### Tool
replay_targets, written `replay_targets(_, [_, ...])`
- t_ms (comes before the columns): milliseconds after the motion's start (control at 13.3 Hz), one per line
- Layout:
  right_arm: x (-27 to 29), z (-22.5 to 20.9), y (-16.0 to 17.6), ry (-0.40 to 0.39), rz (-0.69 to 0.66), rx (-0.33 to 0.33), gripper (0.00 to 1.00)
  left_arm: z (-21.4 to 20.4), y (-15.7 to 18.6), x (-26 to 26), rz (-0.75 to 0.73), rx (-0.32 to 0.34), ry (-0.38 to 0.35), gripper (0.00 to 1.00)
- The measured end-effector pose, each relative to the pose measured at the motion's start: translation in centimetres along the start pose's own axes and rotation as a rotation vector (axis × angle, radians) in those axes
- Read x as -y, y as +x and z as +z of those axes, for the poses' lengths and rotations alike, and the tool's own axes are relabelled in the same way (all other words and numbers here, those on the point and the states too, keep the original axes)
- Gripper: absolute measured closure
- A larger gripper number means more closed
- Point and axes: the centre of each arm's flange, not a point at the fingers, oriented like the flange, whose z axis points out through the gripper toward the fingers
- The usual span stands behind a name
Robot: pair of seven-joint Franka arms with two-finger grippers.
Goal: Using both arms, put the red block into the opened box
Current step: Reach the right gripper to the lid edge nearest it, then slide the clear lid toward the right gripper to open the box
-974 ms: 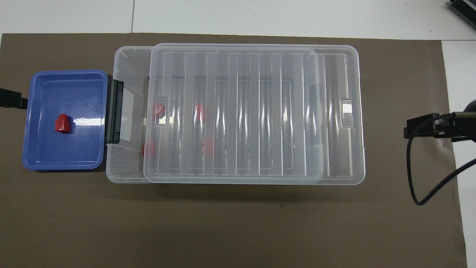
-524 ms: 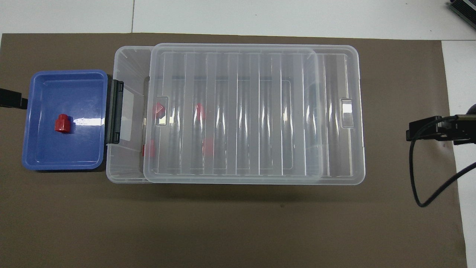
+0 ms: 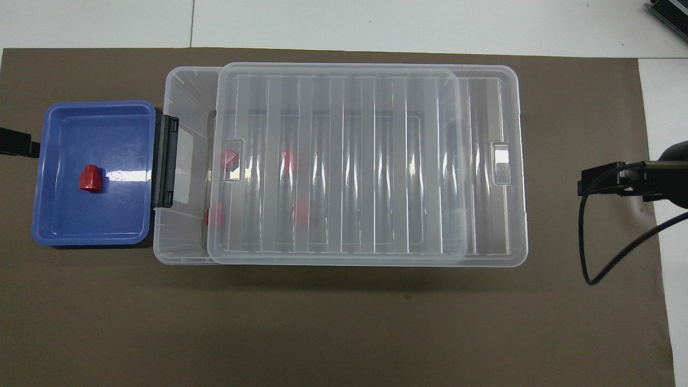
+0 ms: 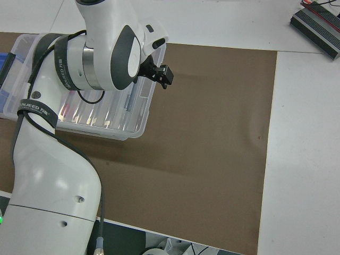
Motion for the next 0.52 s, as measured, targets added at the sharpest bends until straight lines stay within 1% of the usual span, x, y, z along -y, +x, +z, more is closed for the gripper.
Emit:
replay_targets(75, [0.2, 1.6, 0.2, 0.003, -0.003, -0.010, 0.00, 0.0, 0.0, 0.0, 0.000, 0.000, 0.000, 0.00])
replay_targets(300, [1.6, 6.2, 1.2, 0.012, -0.015, -0.003, 0.00, 0.0, 0.0, 0.0, 0.000, 0.000, 0.000, 0.00])
replay_targets(524, [2.3, 10.4, 1.8, 0.009, -0.025, 0.041, 0.01, 0.0, 0.0, 0.0, 0.000, 0.000, 0.000, 0.00])
